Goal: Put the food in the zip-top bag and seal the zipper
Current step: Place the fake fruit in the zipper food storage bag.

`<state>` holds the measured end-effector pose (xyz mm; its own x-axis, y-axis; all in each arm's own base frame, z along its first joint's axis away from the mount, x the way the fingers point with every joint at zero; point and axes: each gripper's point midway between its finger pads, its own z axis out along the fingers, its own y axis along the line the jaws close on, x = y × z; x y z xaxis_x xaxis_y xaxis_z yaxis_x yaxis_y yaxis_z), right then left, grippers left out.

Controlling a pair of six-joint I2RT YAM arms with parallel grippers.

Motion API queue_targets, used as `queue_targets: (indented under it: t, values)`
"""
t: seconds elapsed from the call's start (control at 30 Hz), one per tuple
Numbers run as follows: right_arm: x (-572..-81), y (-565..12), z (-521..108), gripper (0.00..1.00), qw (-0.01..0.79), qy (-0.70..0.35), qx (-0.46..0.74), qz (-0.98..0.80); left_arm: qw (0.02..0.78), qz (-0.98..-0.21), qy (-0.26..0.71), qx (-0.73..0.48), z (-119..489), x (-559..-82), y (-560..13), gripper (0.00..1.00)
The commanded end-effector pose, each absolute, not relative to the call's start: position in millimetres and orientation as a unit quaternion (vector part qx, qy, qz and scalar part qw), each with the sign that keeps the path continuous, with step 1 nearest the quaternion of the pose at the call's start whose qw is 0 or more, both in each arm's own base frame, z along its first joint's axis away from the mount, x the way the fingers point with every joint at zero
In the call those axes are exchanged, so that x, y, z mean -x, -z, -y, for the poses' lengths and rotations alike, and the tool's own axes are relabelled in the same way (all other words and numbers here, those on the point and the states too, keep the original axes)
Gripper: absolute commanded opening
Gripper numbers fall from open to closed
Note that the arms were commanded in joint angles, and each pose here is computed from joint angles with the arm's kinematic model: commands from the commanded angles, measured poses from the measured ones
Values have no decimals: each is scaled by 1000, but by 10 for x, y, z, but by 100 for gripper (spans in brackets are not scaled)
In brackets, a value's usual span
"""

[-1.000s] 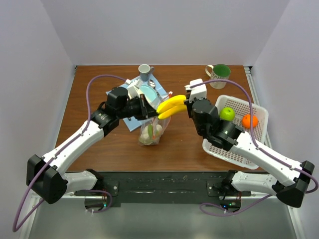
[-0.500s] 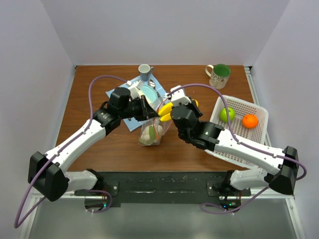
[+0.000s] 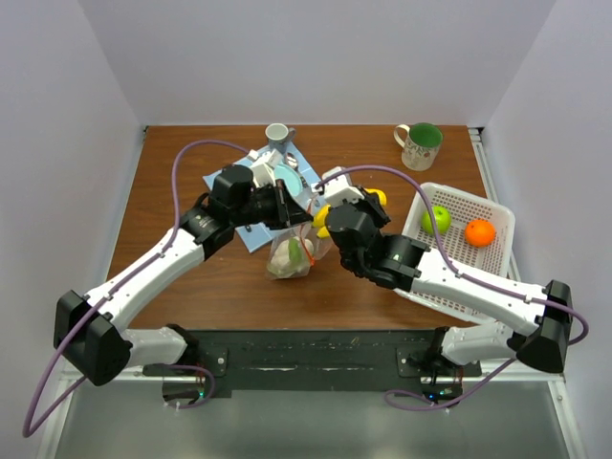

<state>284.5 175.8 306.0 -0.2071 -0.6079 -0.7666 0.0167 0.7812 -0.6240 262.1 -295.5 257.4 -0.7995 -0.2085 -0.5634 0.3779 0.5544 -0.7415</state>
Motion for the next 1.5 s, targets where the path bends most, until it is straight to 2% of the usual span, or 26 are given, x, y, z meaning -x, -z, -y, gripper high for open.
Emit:
queue_targets:
  t: [0.0, 0.2, 0.27, 0.47, 0.67, 0.8, 0.93, 1.17, 1.33, 1.4, 1.47]
  values:
    - [-2803, -3348, -2023, 0, 621, 234, 180, -726, 336, -790, 508, -75, 3139, -2599, -2898, 0]
    - [-2761, -3339, -2500, 0, 625, 225, 177, -726, 327, -787, 517, -81, 3305, -2536, -2875, 0]
    - [-2779, -3301, -2522, 0, 618, 251, 168, -726, 328, -785, 519, -79, 3320, -2527, -2882, 0]
    - [-2771, -3237, -2561, 2, 620, 204, 124, -748, 332, -777, 530, -60, 3300, -2520, -2910, 0]
    - [-2735, -3296, -2666, 18, 616, 135, 102, -770, 350, -766, 538, -44, 3274, -2548, -2988, 0]
    - [-2692, -3276, -2688, 36, 606, 107, 101, -781, 362, -757, 543, -37, 3242, -2548, -3047, 0]
    - [-2650, -3266, -2710, 45, 603, 70, 101, -788, 369, -746, 554, -33, 3235, -2535, -3108, 0]
    - [-2675, -3263, -2646, 50, 595, 33, 78, -800, 378, -735, 562, -28, 3208, -2525, -3146, 0]
    - [-2892, -3200, -2034, 49, 553, -12, -23, -833, 380, -734, 562, -27, 3180, -2502, -3147, 0]
    - [-2856, -3252, -1966, 49, 541, -85, -45, -835, 379, -734, 562, -28, 3179, -2494, -3149, 0]
    - [-2884, -3102, -1828, 49, 527, -99, -61, -842, 379, -734, 563, -29, 3185, -2488, -3153, 0]
